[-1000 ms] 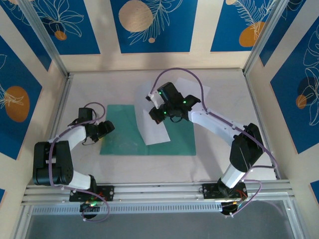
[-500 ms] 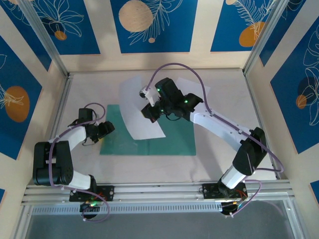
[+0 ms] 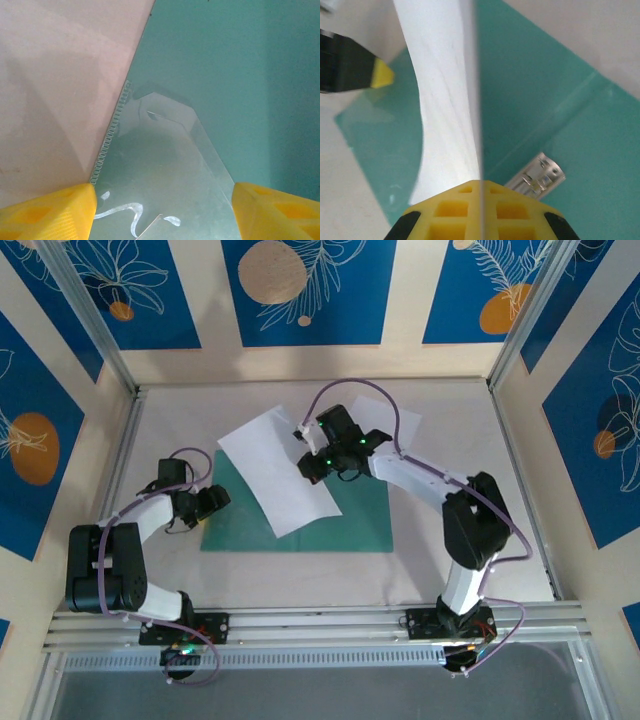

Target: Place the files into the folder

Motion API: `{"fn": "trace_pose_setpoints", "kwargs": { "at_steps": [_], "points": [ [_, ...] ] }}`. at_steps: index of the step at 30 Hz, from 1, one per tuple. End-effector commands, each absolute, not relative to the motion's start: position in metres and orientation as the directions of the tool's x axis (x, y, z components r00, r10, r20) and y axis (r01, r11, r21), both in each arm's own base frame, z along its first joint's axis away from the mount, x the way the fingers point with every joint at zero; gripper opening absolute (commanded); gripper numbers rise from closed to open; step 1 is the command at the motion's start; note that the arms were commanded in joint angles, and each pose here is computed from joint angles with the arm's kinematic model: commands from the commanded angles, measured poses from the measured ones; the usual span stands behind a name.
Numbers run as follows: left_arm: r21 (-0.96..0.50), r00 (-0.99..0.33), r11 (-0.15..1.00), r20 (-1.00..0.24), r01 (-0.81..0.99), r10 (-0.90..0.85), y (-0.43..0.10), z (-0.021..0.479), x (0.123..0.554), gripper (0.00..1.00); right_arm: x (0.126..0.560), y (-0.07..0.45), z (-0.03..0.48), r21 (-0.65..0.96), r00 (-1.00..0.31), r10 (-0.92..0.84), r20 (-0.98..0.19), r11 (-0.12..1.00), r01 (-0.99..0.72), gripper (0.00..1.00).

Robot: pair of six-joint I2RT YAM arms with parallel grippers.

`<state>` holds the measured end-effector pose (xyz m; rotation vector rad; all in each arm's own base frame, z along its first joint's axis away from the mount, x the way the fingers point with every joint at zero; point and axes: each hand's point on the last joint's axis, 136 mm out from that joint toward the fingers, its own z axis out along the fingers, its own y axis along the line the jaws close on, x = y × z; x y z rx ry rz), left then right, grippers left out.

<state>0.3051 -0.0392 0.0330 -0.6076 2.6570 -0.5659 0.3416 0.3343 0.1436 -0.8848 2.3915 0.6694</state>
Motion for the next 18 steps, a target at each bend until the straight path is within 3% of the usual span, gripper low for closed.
{"fn": "trace_pose_setpoints", "kwargs": {
  "at_steps": [1, 18],
  "points": [
    [-0.446, -0.849, 0.833, -0.248, -0.328, -0.467, -0.036, 0.03, 0.301, 0.72, 0.353, 0.332, 0.147, 0.239, -0.677, -0.438, -0.592, 0.707, -0.666, 0.0],
    [-0.457, -0.85, 0.828, -0.243, -0.324, -0.467, -0.038, 0.028, 0.302, 0.72, 0.359, 0.33, 0.147, 0.19, -0.639, -0.435, -0.634, 0.714, -0.674, 0.0]
  ]
}}
